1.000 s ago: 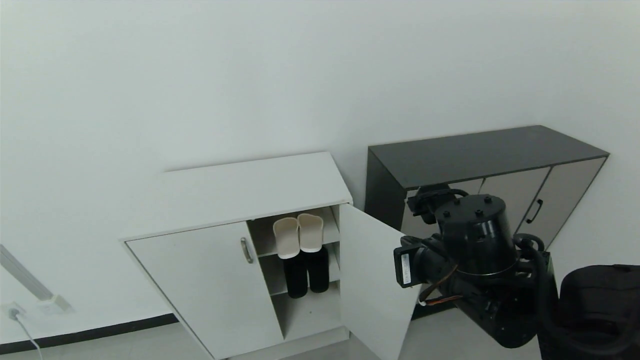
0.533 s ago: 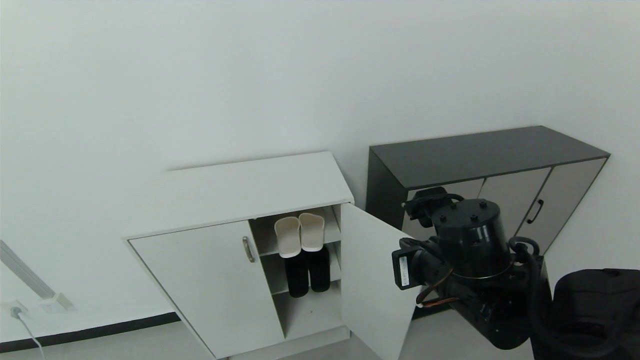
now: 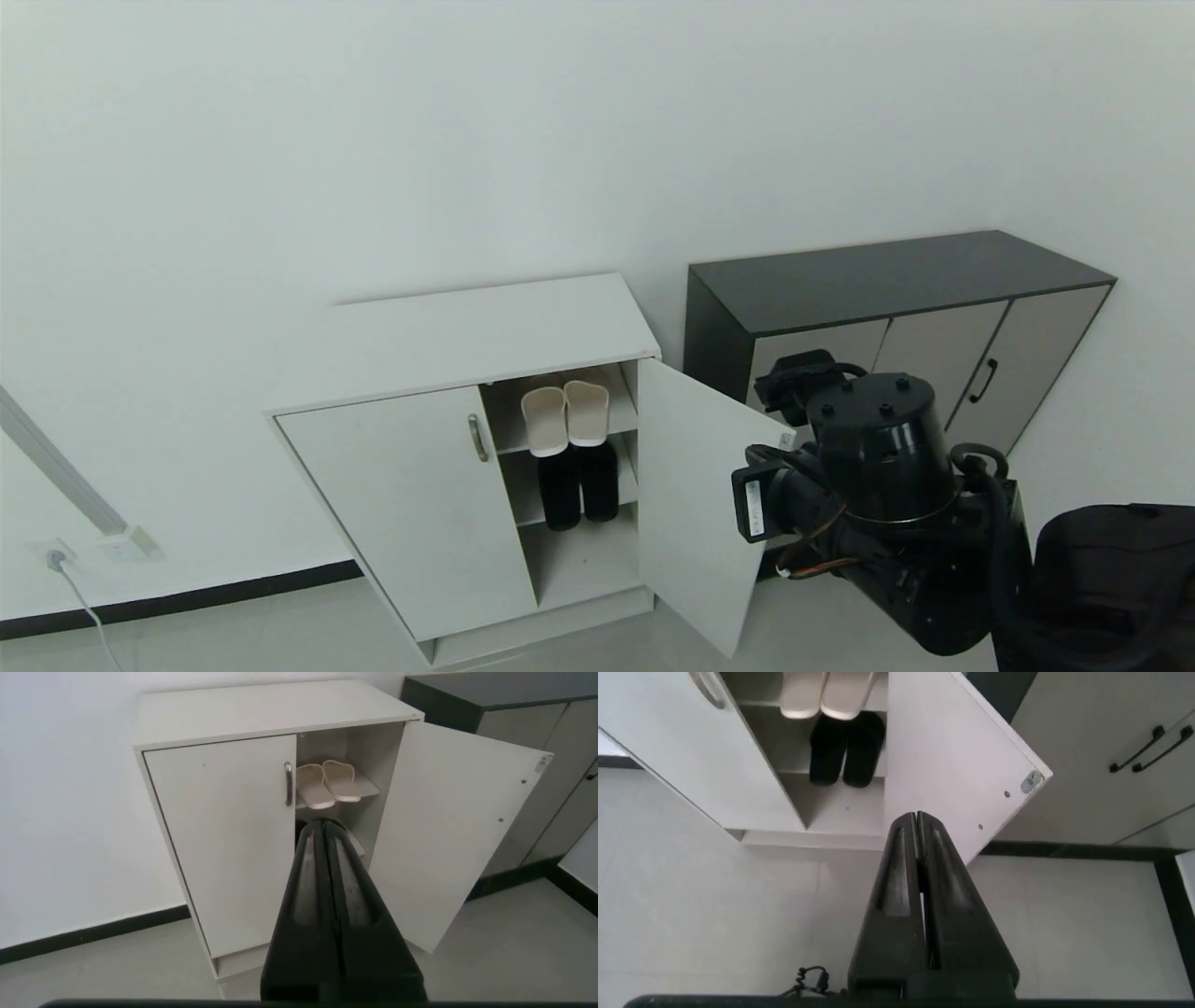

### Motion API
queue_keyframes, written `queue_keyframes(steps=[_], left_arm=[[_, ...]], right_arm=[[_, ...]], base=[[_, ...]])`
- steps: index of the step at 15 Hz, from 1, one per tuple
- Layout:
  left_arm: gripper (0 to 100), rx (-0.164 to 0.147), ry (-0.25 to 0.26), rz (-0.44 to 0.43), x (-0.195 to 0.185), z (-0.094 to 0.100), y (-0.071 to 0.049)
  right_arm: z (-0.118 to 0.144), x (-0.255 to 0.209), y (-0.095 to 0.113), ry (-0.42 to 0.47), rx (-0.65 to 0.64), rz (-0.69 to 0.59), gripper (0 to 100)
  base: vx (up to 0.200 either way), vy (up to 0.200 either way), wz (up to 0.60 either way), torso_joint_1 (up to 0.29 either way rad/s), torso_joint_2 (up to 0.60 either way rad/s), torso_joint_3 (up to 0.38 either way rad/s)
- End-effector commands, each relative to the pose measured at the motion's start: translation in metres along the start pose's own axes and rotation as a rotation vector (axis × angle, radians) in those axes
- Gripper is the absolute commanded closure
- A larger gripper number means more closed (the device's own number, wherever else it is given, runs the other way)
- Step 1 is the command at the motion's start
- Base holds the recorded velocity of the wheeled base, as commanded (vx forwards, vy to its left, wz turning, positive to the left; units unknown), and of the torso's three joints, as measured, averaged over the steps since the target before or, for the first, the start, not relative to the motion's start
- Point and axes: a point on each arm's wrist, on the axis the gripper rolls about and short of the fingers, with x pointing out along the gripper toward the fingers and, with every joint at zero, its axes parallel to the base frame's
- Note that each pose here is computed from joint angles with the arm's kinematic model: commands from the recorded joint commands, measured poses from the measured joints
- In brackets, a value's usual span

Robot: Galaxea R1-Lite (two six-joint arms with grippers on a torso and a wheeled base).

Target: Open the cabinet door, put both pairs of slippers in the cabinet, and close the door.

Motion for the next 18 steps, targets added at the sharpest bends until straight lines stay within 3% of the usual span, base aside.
queue_keyframes(steps=[1, 4, 7, 11, 18], left_arm=[[100, 0.0, 0.001, 0.001, 0.0, 0.0, 0.0], [100, 0.0, 0.001, -0.001, 0.0, 0.0, 0.0], [100, 0.001, 0.001, 0.001, 0.0, 0.0, 0.0], [100, 0.0, 0.001, 0.001, 0.0, 0.0, 0.0], [100, 0.0, 0.001, 0.001, 0.0, 0.0, 0.0]], right_arm=[[0.0, 0.0, 0.0, 0.0, 0.0, -0.001, 100], [0.0, 0.001, -0.001, 0.001, 0.0, -0.006, 100], [0.009, 0.01, -0.014, -0.015, 0.0, -0.035, 100], [0.039, 0.052, -0.046, -0.067, 0.063, -0.087, 100], [0.036, 0.125, -0.089, -0.041, 0.106, -0.165, 100]], base=[[0.0, 0.0, 0.0, 0.0, 0.0, 0.0], [0.0, 0.0, 0.0, 0.0, 0.0, 0.0], [0.0, 0.0, 0.0, 0.0, 0.0, 0.0], [0.0, 0.0, 0.0, 0.0, 0.0, 0.0], [0.0, 0.0, 0.0, 0.0, 0.0, 0.0]])
